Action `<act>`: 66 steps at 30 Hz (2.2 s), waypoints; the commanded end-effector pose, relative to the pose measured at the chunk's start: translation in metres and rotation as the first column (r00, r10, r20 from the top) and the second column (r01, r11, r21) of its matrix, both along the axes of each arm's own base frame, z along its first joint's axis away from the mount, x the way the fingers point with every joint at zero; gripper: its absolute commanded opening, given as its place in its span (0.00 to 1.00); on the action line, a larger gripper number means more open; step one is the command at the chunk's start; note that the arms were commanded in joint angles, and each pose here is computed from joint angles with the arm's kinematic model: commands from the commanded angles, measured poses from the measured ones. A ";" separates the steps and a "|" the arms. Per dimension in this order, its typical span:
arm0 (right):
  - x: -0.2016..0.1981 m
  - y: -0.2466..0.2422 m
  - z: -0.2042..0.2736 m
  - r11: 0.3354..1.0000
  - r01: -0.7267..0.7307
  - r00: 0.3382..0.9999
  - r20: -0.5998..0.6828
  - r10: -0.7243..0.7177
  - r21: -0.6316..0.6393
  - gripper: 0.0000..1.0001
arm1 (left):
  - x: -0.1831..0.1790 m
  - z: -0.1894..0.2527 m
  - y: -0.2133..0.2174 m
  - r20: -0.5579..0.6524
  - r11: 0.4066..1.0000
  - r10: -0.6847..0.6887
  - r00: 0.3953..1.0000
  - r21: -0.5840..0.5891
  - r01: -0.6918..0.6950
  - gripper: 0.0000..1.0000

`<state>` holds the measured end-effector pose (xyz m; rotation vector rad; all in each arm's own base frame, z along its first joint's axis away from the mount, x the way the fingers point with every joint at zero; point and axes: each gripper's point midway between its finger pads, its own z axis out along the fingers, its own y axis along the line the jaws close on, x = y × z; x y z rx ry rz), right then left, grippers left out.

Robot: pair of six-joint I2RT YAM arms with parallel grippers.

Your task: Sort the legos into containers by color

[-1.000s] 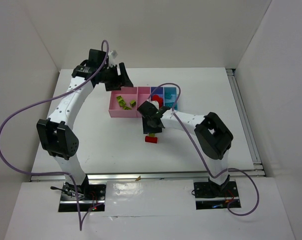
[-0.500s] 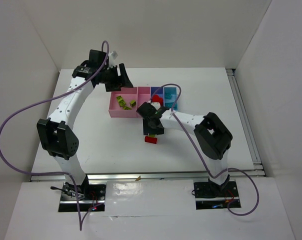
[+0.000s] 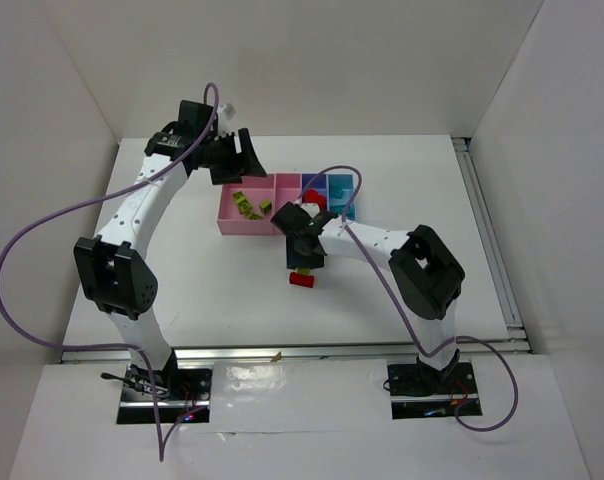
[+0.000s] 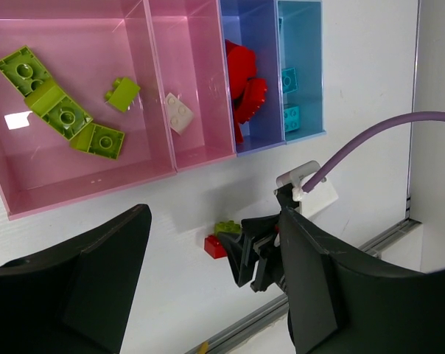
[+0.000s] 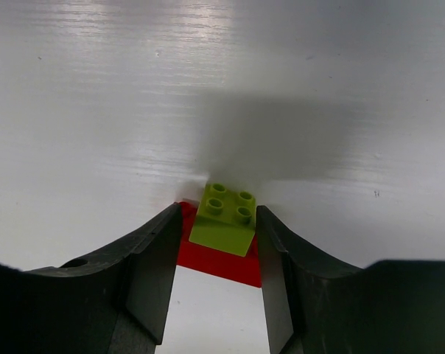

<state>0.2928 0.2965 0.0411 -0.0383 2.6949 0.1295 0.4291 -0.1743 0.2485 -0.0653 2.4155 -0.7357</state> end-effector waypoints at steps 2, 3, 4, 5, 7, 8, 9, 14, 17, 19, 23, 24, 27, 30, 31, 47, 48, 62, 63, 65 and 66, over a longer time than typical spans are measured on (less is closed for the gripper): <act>0.001 0.010 0.011 1.000 0.003 1.000 0.008 -0.003 0.021 0.52 | -0.002 0.013 0.002 0.044 1.000 -0.015 0.999 -0.002 0.015 0.81; 0.001 0.010 0.011 1.000 0.003 1.000 0.008 -0.003 0.021 0.52 | -0.002 0.013 0.002 0.044 1.000 -0.015 0.999 -0.002 0.015 0.81; 0.003 0.015 0.015 0.999 -0.009 1.000 0.015 0.009 0.038 0.52 | -0.002 0.013 0.002 0.044 1.000 -0.015 0.999 -0.002 0.015 0.81; 0.003 0.014 0.009 1.000 -0.009 1.000 0.006 0.009 0.028 0.51 | -0.002 0.013 0.002 0.044 1.000 -0.015 0.999 -0.002 0.015 0.81; 0.002 0.015 0.007 1.000 -0.012 1.000 -0.008 0.013 0.026 0.51 | -0.002 0.013 0.002 0.044 1.000 -0.015 0.999 -0.002 0.015 0.81; 0.002 0.015 0.007 1.000 -0.021 1.000 -0.007 0.021 0.022 0.51 | -0.002 0.013 0.002 0.044 1.000 -0.015 0.999 -0.002 0.015 0.81; 0.000 0.015 0.004 0.999 -0.024 1.000 -0.019 0.024 0.021 0.51 | -0.002 0.013 0.002 0.044 1.000 -0.015 0.999 -0.002 0.015 0.81; 0.003 0.026 0.009 0.998 -0.055 0.998 -0.006 0.055 0.037 0.52 | -0.003 0.009 0.002 0.035 1.000 -0.015 0.999 -0.001 0.015 0.81; 0.001 0.022 0.003 0.999 -0.051 0.999 -0.016 0.051 0.014 0.56 | -0.003 0.009 0.002 0.035 1.000 -0.015 0.999 -0.001 0.015 0.81; 0.003 0.021 0.004 0.999 -0.048 0.999 -0.010 0.048 0.008 0.56 | -0.003 0.009 0.002 0.035 1.000 -0.015 0.999 -0.001 0.015 0.81; 0.001 0.020 0.003 0.999 -0.039 0.999 -0.017 0.040 0.006 0.54 | -0.003 0.009 0.003 0.039 1.000 -0.021 0.999 0.005 0.021 0.81; 0.002 0.019 0.003 0.999 -0.036 0.999 -0.011 0.036 0.000 0.53 | -0.003 0.009 0.003 0.039 1.000 -0.021 0.999 0.005 0.021 0.81; 0.002 0.016 0.003 0.999 -0.033 0.999 -0.011 0.033 -0.013 0.48 | -0.003 0.009 0.003 0.039 1.000 -0.021 0.999 0.005 0.021 0.81; -0.002 0.017 0.002 0.999 -0.042 0.999 -0.017 0.042 -0.020 0.45 | -0.003 0.009 0.003 0.039 1.000 -0.021 0.999 0.005 0.021 0.81; -0.002 0.017 0.002 0.999 -0.042 0.999 -0.017 0.042 -0.020 0.45 | -0.003 0.009 0.003 0.039 1.000 -0.021 0.999 0.005 0.021 0.81; -0.003 0.016 -0.002 0.999 -0.042 0.999 -0.024 0.042 -0.026 0.31 | 0.000 0.005 0.006 0.030 1.000 -0.012 0.999 0.006 0.012 0.81; -0.003 0.016 -0.002 0.998 -0.050 0.998 -0.023 0.050 -0.030 0.26 | 0.000 0.005 0.006 0.030 1.000 -0.012 0.999 0.006 0.012 0.81; 0.077 0.014 0.123 0.987 -0.044 0.983 0.185 0.014 0.157 0.26 | -0.046 -0.003 0.006 0.039 0.966 -0.210 0.977 -0.148 0.214 0.93; 0.082 0.011 0.128 0.986 -0.035 0.981 0.195 0.002 0.165 0.26 | -0.052 -0.006 0.004 0.038 0.961 -0.216 0.976 -0.167 0.220 0.93; 0.082 0.012 0.132 0.984 -0.026 0.981 0.194 -0.009 0.175 0.26 | -0.064 -0.020 -0.002 0.015 0.947 -0.225 0.974 -0.233 0.222 0.93; 0.083 0.011 0.136 0.983 -0.012 0.979 0.202 -0.025 0.182 0.26 | -0.072 -0.016 -0.008 0.030 0.937 -0.234 0.972 -0.258 0.234 0.93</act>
